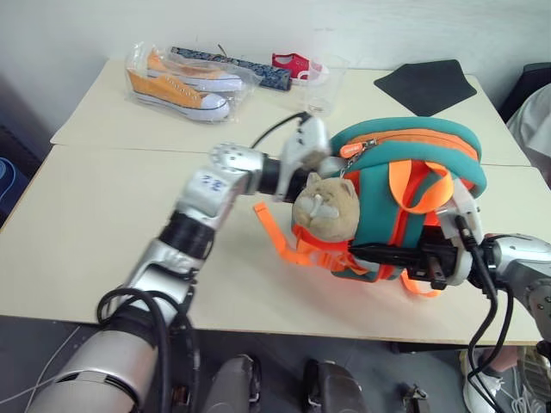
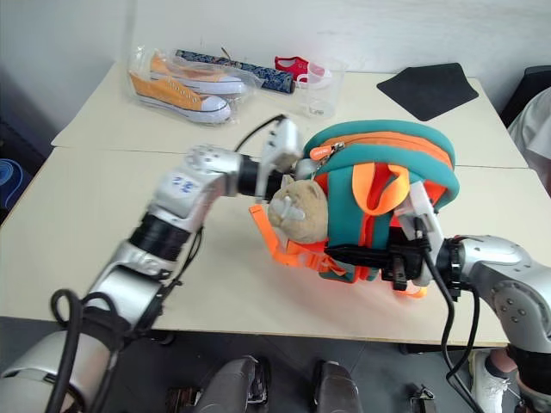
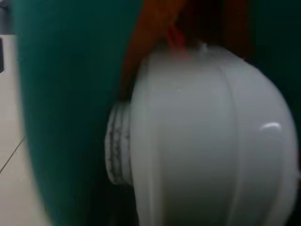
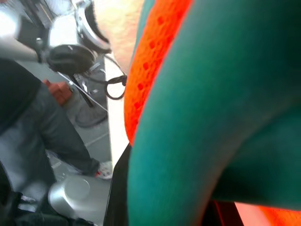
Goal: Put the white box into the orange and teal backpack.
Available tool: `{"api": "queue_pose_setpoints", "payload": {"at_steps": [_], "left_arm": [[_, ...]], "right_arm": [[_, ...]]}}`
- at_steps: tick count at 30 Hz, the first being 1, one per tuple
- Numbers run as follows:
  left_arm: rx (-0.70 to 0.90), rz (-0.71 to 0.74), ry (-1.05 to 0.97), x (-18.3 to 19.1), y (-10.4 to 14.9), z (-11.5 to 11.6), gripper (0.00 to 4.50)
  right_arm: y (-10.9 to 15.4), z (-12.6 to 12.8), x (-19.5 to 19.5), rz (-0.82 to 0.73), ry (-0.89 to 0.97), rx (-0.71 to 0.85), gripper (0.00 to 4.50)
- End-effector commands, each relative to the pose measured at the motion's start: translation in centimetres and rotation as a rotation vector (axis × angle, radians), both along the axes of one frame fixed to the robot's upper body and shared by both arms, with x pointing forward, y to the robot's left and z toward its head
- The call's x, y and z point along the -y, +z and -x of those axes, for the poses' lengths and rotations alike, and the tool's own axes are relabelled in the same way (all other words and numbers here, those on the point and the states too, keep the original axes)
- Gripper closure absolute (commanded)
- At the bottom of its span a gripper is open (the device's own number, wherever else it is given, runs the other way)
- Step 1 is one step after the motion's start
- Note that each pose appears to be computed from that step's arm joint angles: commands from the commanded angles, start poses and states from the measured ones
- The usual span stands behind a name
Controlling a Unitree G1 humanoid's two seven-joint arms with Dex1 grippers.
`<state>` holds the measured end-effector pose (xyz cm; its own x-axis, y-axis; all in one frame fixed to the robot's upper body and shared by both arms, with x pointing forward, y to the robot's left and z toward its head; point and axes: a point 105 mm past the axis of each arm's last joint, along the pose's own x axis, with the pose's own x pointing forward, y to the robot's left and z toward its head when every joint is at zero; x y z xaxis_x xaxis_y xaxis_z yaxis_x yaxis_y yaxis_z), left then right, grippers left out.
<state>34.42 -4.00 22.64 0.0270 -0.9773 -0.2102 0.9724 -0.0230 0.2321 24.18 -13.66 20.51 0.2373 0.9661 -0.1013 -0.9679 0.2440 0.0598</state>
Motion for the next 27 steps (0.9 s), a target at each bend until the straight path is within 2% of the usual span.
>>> {"api": "queue_pose_setpoints", "payload": {"at_steps": [1,3,6,10,12,16,18,22,27], "left_arm": [[0.044,0.017,-0.041,0.8,-0.3,0.2,3.29],[0.038,0.087,-0.041,0.2,0.2,0.2,2.57],[0.056,0.152,-0.045,-1.4,0.8,0.3,1.71],[0.039,0.214,-0.01,-7.2,1.5,-0.4,0.54],[0.004,0.203,-0.005,-9.6,1.7,-0.3,0.54],[0.004,0.087,-0.037,-13.6,0.9,1.1,0.54],[0.021,0.101,-0.042,-14.6,1.0,1.9,0.54],[0.158,0.273,-0.022,-12.0,2.7,4.5,0.54],[0.144,0.42,-0.016,-9.5,3.9,6.0,0.54]], "right_arm": [[0.5,-0.1,-0.4,-0.003,-0.006,0.06,4.47],[0.6,-0.2,-0.4,-0.021,-0.029,0.074,4.5],[1.2,-0.6,-0.3,-0.058,-0.079,0.117,4.5],[1.5,-1.2,-0.2,-0.092,-0.132,0.148,4.5],[1.4,-1.5,-0.2,-0.092,-0.148,0.15,4.5],[1.2,-2.5,0.1,-0.09,-0.17,0.151,4.5],[1.3,-2.9,0.1,-0.091,-0.174,0.159,4.5],[1.0,-3.1,-0.2,-0.088,-0.156,0.152,4.5],[0.9,-3.1,-0.6,-0.086,-0.136,0.149,4.5]]}}
